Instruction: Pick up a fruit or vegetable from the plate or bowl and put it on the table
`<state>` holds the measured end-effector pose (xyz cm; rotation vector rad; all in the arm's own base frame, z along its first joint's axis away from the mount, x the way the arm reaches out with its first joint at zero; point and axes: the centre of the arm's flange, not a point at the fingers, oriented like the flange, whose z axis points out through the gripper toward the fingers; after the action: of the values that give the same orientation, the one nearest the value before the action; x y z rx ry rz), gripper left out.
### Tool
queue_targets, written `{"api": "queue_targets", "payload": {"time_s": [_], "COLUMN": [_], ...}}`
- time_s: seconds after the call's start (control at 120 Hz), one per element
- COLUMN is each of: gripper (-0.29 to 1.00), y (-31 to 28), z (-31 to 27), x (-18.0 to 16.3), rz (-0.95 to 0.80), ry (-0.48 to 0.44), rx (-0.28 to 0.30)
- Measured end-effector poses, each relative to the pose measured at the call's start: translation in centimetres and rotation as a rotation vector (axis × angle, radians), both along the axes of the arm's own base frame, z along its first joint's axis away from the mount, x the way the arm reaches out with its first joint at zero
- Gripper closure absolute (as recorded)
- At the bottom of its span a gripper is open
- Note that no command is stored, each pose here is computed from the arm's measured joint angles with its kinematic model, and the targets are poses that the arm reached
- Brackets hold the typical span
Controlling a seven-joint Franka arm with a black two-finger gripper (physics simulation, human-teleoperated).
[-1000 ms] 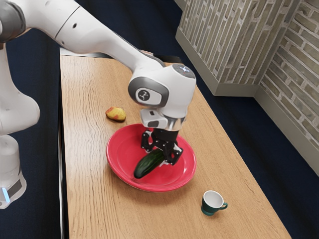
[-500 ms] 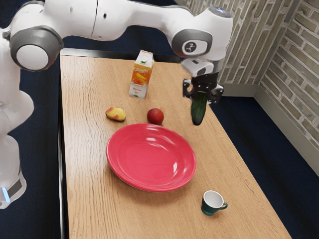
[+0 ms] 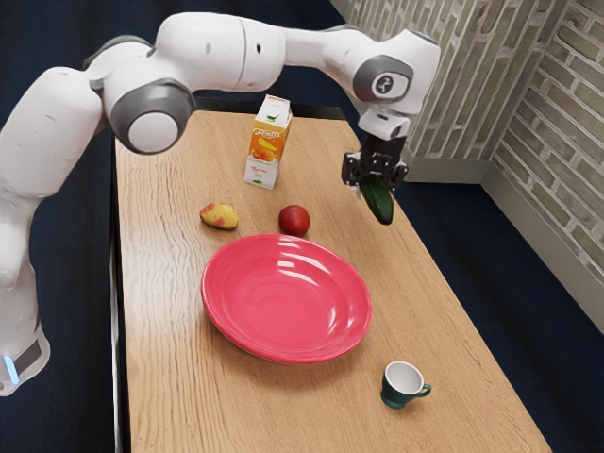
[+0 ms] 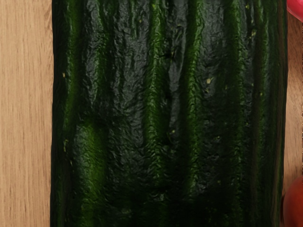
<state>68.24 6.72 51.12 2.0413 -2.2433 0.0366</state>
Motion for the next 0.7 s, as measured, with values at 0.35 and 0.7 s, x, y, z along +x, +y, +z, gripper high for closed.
{"api": "queue_targets", "payload": {"time_s": [0.35, 0.7], "gripper": [0.58, 0.05], "y": [-0.7, -0.8], "z": [-1.9, -1.8], "x": [1.4, 1.3], "rz": [0.04, 0.053], "ry": [0.034, 0.045], "rx": [0.0, 0.038]}}
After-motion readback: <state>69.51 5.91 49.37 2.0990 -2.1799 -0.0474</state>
